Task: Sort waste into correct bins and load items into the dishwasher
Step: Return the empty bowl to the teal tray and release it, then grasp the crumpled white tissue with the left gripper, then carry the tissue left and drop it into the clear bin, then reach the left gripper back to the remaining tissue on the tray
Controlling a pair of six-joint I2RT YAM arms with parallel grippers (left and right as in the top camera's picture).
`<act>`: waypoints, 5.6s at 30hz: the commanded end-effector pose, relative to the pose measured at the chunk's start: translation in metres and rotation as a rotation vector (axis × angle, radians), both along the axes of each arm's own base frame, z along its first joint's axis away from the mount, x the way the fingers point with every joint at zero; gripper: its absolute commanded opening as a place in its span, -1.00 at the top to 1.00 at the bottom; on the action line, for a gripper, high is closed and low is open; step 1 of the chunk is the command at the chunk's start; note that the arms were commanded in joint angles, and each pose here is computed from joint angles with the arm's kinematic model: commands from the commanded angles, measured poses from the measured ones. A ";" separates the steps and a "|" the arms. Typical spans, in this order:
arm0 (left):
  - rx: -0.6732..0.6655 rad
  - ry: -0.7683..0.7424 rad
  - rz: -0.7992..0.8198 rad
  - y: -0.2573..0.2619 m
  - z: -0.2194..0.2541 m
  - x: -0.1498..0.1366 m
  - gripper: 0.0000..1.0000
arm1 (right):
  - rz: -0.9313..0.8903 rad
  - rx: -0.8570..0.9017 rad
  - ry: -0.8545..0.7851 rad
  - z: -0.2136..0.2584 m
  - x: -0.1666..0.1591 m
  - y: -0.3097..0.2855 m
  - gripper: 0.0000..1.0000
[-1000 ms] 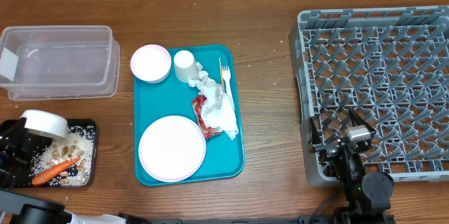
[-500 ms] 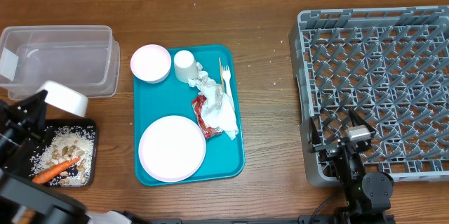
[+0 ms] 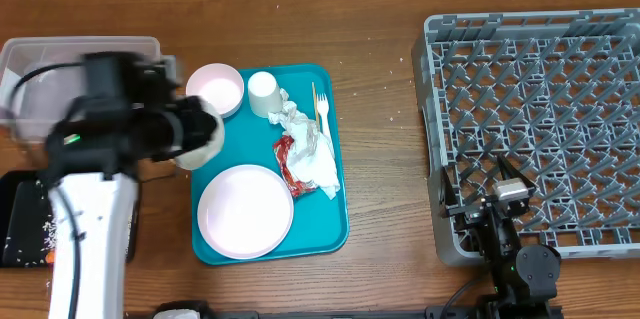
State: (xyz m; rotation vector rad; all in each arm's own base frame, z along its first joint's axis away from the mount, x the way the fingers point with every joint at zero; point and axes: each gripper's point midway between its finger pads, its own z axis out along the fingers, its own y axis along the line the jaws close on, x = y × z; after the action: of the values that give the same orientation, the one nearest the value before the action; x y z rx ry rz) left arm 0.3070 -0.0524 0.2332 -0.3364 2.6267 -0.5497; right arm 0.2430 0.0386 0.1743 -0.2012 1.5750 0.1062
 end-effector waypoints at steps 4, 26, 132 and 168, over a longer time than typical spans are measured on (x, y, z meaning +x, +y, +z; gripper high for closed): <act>0.347 0.109 0.084 -0.008 -0.061 0.032 0.92 | -0.012 0.008 0.000 -0.002 0.001 -0.003 -1.00; 0.397 0.281 0.054 -0.015 -0.155 0.063 0.36 | -0.012 0.008 0.000 -0.002 0.001 -0.003 -1.00; 0.114 0.025 0.601 0.178 0.056 0.117 -0.94 | -0.012 0.008 0.000 -0.002 0.001 -0.003 -1.00; 0.268 0.284 -0.018 -0.121 -0.174 0.048 -0.91 | -0.012 0.008 0.000 -0.002 0.001 -0.003 -1.00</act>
State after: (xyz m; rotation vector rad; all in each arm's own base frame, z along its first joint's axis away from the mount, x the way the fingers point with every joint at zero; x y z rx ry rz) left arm 0.3543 -0.1762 0.0660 -0.2769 2.9403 -0.1505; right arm 0.2429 0.0387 0.1743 -0.2012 1.5750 0.1068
